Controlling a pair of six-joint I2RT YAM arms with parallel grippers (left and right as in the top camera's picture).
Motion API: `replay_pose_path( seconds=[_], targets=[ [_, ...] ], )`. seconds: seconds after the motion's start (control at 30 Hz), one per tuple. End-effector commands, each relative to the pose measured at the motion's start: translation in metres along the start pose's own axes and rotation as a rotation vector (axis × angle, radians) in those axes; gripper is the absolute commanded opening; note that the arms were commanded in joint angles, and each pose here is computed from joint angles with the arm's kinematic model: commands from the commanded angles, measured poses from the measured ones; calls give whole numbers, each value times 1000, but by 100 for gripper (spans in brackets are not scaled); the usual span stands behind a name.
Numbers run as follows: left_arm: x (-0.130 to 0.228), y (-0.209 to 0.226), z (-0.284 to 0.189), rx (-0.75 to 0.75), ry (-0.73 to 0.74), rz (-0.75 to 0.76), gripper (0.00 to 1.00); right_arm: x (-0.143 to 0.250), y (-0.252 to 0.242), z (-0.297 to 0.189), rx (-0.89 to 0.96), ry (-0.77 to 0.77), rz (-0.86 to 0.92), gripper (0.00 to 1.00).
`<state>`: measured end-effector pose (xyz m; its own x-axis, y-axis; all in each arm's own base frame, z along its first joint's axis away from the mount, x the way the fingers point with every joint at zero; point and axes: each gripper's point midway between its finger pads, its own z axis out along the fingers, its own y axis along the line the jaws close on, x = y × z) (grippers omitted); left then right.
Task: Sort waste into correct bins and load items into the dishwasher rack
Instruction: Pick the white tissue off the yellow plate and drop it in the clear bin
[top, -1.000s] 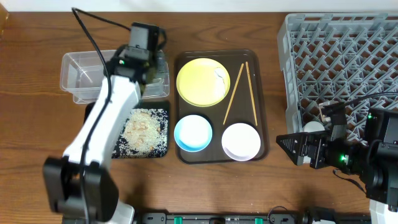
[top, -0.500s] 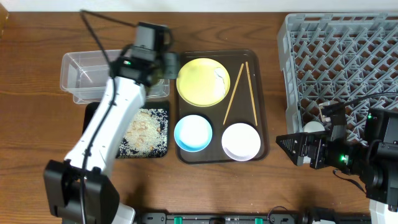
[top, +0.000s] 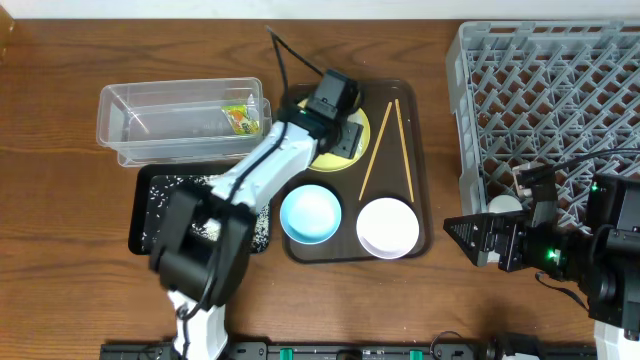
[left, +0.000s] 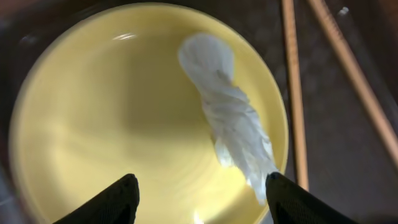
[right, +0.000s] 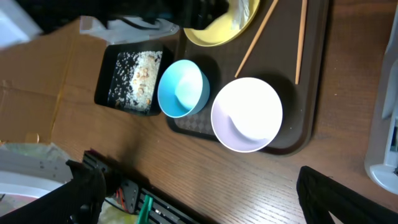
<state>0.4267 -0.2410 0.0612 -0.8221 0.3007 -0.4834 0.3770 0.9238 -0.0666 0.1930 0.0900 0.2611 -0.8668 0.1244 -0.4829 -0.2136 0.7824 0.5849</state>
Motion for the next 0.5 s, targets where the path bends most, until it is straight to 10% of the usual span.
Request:
replay_pose_path(
  seconds=[0.0,0.2,0.47],
  targets=[
    [2,-20,14,81,3,27,68,0,1,-1,5,-2,-22,96],
    [9,-22,36,81,18,30,61,0,0,-1,8,-2,-22,96],
    [18,-18,40,70,51,27,6,0,0,-1,8,-2,-22,96]
  ],
)
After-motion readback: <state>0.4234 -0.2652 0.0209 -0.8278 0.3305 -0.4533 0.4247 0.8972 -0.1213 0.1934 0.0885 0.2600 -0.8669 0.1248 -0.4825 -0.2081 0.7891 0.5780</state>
